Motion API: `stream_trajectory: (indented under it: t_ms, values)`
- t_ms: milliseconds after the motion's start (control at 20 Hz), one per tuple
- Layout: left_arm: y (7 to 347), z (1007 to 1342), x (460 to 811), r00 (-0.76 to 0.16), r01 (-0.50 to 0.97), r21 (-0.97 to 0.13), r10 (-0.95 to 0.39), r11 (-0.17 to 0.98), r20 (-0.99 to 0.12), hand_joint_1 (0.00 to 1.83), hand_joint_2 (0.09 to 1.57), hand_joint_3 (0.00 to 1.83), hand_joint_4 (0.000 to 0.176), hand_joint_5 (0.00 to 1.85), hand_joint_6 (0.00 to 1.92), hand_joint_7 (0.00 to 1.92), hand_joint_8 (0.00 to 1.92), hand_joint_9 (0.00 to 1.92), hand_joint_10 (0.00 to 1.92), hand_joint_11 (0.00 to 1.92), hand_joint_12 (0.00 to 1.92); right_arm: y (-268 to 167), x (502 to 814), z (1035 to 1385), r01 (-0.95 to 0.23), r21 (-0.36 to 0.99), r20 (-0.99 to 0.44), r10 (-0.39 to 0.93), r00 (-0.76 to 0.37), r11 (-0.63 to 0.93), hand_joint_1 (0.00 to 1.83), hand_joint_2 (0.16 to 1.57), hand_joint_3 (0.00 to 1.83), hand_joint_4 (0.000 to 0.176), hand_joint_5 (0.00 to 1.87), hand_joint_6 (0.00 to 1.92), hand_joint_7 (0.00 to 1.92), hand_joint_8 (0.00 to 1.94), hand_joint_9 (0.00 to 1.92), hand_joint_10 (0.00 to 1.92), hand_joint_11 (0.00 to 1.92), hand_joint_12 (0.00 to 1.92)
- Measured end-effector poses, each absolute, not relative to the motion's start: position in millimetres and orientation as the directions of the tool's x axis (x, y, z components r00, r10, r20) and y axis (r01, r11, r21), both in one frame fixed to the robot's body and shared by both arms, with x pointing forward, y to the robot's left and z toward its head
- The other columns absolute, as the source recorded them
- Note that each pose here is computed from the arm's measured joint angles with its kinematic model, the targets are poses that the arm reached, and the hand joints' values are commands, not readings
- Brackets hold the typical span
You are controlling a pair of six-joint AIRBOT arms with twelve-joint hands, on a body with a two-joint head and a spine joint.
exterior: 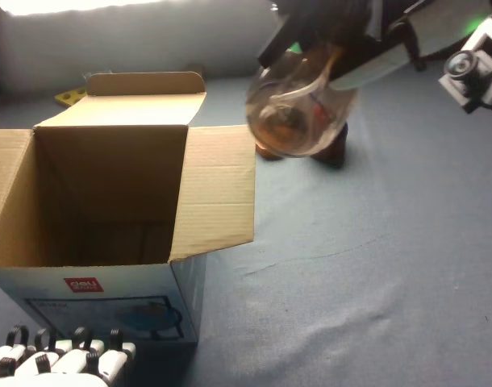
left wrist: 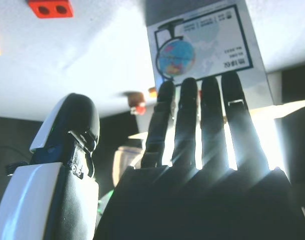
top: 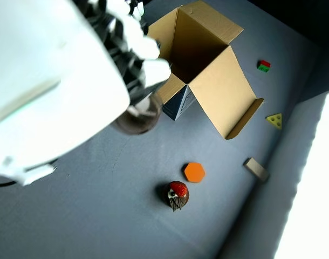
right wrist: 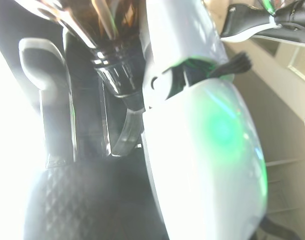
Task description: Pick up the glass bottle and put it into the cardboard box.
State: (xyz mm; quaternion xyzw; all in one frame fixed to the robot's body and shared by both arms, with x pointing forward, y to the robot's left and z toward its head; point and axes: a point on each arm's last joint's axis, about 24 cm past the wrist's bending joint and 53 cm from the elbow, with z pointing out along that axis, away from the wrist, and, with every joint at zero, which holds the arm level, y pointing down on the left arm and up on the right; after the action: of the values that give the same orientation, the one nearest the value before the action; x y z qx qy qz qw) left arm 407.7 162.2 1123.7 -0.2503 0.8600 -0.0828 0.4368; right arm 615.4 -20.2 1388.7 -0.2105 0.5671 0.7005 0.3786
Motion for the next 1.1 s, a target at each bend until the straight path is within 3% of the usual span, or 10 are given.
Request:
stream_trajectory:
  t_ms: [200,600,850,1100]
  values:
    - [163,1119,406,-0.499,-0.366,-0.359,-0.507,0.858,-0.702,0.2,1.3,0.0,0.0,0.18,0.0,0.19,0.0,0.16,0.0,0.0,0.61,5,616,1396,-0.76,0.643,-0.708,0.308,-0.636,-0.09,1.36,1.16,0.01,0.0,0.77,1.21,0.93,1.11,0.83,1.43,0.78,1.74]
    - [160,1115,412,-0.487,-0.357,-0.381,-0.518,0.853,-0.704,0.2,1.29,0.0,0.0,0.16,0.0,0.19,0.0,0.17,0.01,0.0,0.62,70,578,1405,-0.781,0.601,-0.731,0.28,-0.623,-0.171,1.36,1.17,0.0,0.0,0.76,1.21,0.93,1.12,0.83,1.43,0.78,1.73]
    - [159,1117,416,-0.474,-0.343,-0.388,-0.514,0.855,-0.715,0.2,1.29,0.0,0.0,0.17,0.01,0.19,0.0,0.17,0.01,0.0,0.62,124,576,1381,-0.801,0.588,-0.761,0.256,-0.596,-0.113,1.36,1.17,0.0,0.0,0.76,1.22,0.94,1.12,0.82,1.43,0.77,1.74]
    - [157,1114,416,-0.478,-0.341,-0.391,-0.516,0.855,-0.711,0.21,1.29,0.0,0.0,0.17,0.0,0.18,0.0,0.16,0.0,0.0,0.64,151,587,1361,-0.796,0.604,-0.764,0.256,-0.592,-0.041,1.36,1.17,0.0,0.0,0.76,1.21,0.94,1.12,0.82,1.43,0.78,1.74]
